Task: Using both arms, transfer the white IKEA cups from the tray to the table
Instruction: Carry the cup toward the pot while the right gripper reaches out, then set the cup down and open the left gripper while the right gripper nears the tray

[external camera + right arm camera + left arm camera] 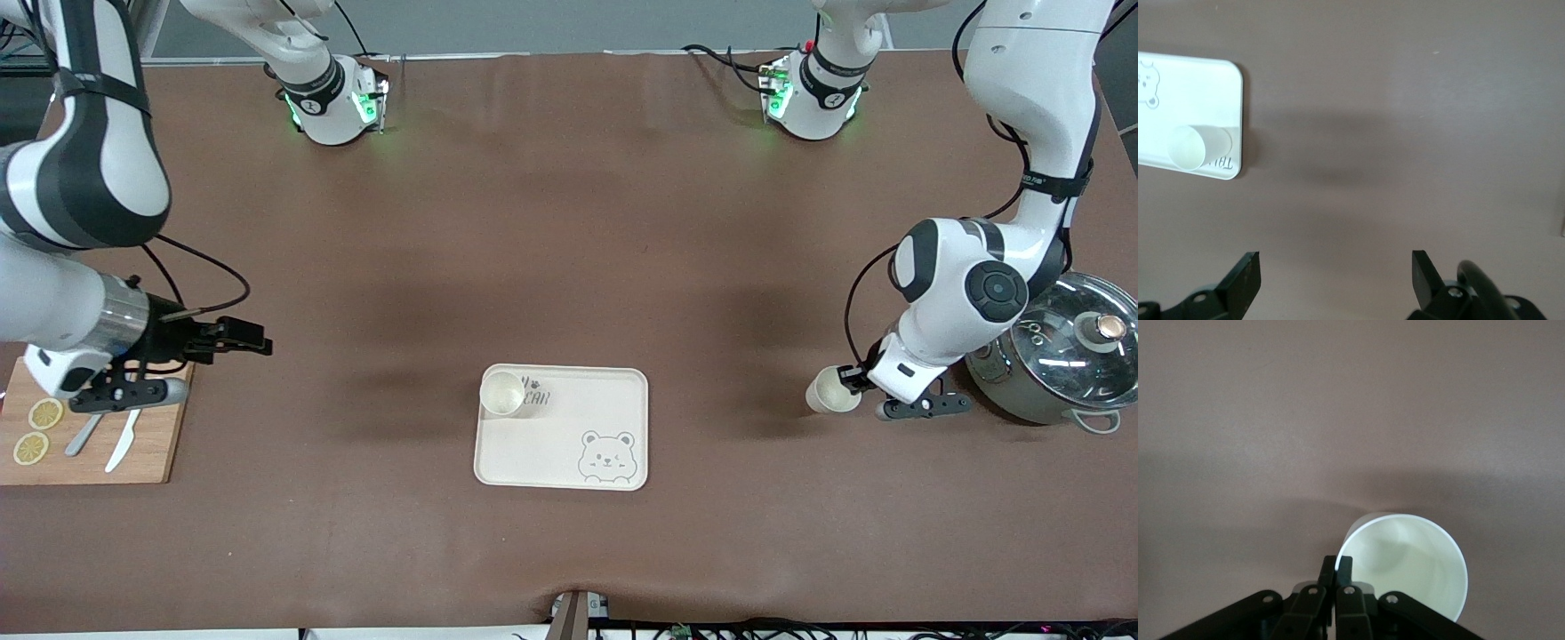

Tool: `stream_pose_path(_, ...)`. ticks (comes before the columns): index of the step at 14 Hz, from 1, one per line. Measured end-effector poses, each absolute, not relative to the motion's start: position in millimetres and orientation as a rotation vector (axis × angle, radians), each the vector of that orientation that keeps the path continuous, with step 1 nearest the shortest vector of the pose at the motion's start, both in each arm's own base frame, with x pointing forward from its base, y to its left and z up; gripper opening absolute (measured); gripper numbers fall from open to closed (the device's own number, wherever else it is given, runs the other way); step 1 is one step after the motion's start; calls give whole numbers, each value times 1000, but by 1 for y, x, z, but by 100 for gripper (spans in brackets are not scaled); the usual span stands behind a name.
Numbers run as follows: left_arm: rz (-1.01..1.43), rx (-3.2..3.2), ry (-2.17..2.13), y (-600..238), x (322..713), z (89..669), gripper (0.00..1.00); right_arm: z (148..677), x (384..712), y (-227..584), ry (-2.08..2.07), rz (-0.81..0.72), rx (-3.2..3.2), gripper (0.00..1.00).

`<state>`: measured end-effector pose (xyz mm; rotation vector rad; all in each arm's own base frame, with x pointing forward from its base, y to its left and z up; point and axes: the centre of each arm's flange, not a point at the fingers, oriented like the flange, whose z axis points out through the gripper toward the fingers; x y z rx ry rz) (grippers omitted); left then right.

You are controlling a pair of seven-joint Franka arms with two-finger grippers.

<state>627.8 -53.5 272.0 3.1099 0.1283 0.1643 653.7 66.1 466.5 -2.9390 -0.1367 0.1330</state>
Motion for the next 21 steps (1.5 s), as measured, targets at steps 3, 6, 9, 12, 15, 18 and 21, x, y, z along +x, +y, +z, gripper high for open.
stream_pose_path(3, 166, 3108, 122, -56, 628, 273, 3, 446, 655, 92, -42, 189, -2947, 100)
stream_pose_path(6, 170, 3105, 111, -61, 628, 271, 3, 439, 658, 108, 28, 175, -2953, 100)
stream_pose_path(9, 177, 3101, 99, -66, 628, 266, 3, 438, 654, 101, 44, 238, -2956, 100)
stream_pose_path(12, 175, 3089, 66, -81, 627, 261, 13, 437, 654, 97, 68, 255, -2957, 100)
stream_pose_path(15, 174, 3087, 61, -83, 626, 262, 42, 440, 658, 120, 70, 171, -2958, 100)
stream_pose_path(18, 190, 3085, 68, -80, 629, 266, 73, 433, 653, 162, 61, 162, -2961, 100)
stream_pose_path(21, 229, 3083, 73, -80, 632, 285, 100, 410, 647, 213, 155, 170, -2965, 100)
